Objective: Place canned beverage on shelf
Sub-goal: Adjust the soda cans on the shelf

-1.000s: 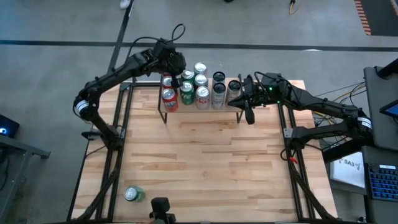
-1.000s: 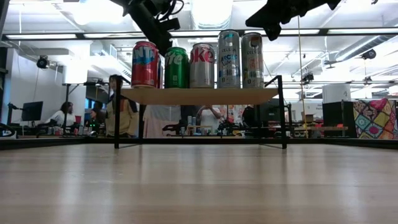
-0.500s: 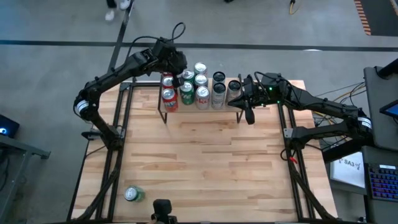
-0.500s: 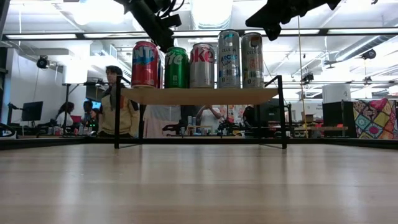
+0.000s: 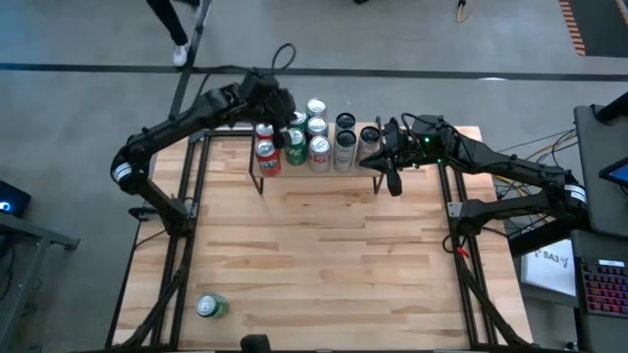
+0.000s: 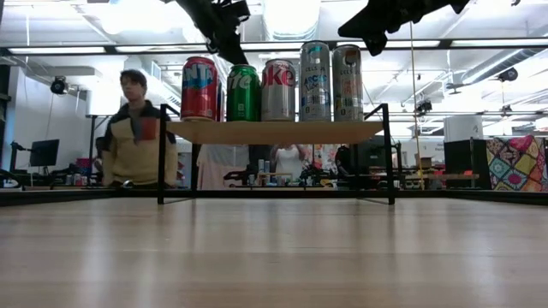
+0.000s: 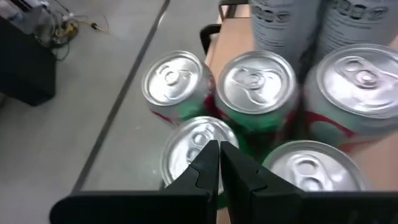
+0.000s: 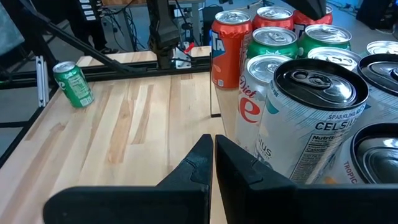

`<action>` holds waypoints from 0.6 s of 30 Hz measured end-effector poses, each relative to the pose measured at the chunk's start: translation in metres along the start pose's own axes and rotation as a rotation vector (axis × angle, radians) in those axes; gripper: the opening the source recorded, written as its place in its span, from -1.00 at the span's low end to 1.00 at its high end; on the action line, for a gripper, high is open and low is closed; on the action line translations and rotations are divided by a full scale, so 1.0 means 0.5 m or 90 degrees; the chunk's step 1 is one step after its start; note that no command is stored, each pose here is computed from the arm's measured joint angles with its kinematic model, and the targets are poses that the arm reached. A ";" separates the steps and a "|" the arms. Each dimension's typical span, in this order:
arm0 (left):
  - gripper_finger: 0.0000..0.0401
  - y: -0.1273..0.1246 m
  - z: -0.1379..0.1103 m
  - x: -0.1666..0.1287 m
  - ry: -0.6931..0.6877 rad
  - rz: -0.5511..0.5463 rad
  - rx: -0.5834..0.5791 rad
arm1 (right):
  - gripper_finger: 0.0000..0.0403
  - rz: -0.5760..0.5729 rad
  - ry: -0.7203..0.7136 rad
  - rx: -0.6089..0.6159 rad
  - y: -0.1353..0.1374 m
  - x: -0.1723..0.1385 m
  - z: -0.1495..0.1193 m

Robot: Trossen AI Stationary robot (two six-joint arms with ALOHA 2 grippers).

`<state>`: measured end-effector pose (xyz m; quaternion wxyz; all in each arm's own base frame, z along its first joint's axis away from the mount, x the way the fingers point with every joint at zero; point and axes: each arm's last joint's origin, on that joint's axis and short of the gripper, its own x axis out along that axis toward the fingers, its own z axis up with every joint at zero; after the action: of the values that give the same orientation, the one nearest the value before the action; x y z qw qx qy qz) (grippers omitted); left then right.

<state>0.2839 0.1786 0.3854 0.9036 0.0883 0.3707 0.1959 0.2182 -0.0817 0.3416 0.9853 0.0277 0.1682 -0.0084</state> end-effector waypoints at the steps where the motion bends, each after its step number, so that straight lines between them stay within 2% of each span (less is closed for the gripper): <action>1: -1.00 -0.005 0.001 0.000 0.003 -0.004 -0.003 | -0.95 0.000 0.000 -0.002 0.000 0.000 0.000; 7: -1.00 -0.031 0.003 0.004 0.037 0.012 -0.009 | -0.95 0.000 0.000 -0.003 0.000 0.000 0.000; 11: -1.00 -0.034 0.002 0.004 0.049 0.034 -0.016 | -0.95 0.000 0.000 -0.003 0.000 0.000 0.000; 18: -1.00 -0.037 -0.002 0.003 0.064 0.028 -0.030 | -0.95 0.000 0.000 0.003 0.000 0.000 0.000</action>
<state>0.2897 0.1623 0.3780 0.8811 0.0653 0.4089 0.2287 0.2182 -0.0817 0.3416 0.9853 0.0300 0.1682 -0.0086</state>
